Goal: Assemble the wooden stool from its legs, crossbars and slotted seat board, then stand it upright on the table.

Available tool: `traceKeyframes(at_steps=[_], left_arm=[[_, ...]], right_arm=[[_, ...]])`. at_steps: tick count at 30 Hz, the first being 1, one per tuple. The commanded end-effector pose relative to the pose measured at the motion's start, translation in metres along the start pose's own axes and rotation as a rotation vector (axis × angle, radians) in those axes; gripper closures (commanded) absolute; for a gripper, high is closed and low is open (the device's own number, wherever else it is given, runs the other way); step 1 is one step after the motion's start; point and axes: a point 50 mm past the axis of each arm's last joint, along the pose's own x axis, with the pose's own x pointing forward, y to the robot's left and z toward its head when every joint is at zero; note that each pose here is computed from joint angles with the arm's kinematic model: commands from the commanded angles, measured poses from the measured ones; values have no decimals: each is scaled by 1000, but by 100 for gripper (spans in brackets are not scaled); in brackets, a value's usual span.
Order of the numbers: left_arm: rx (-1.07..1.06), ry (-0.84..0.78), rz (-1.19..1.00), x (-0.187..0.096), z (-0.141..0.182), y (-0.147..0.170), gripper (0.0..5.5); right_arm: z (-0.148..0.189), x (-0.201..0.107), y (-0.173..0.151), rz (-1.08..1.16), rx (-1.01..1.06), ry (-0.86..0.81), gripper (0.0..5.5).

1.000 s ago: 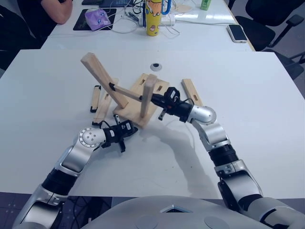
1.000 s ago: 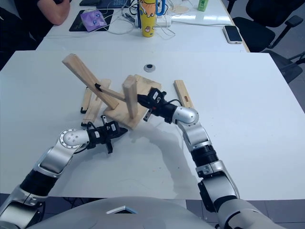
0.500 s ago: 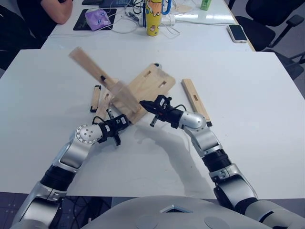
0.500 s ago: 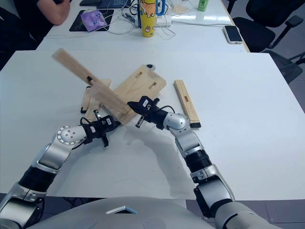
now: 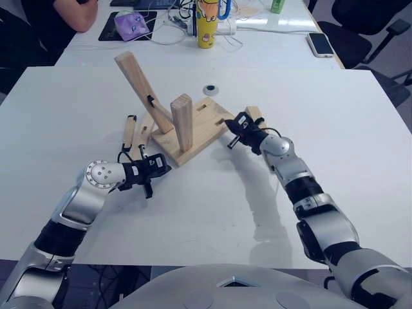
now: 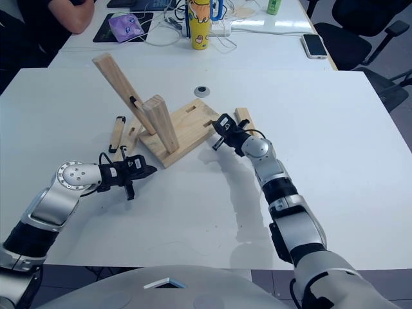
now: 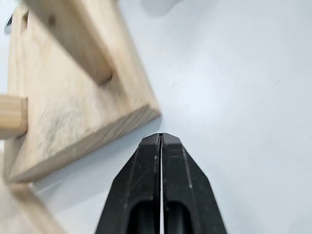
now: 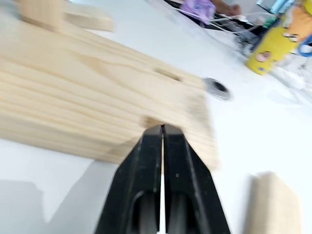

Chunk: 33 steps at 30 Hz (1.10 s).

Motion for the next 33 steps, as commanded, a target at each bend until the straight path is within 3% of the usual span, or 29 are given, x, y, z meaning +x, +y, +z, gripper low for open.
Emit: traceKeyframes(at_steps=[1, 12, 19, 22, 29, 33], left_arm=[[-5, -79, -54, 11, 19, -11, 547], [-18, -54, -28, 35, 19, -27, 547], [-8, -16, 141, 36, 17, -6, 547], [3, 12, 202, 40, 15, -3, 547], [17, 84, 292, 44, 3, 4, 547], [-37, 106, 341, 38, -12, 11, 547]], right_arm=[[0, 11, -7, -11, -30, 49, 550], [1, 25, -3, 47, -122, 149, 550], [-38, 8, 14, 430, -272, 555, 550], [-50, -3, 22, 606, -282, 649, 550], [-57, -25, 30, 747, -190, 597, 550], [-37, -44, 40, 783, -139, 490, 550]])
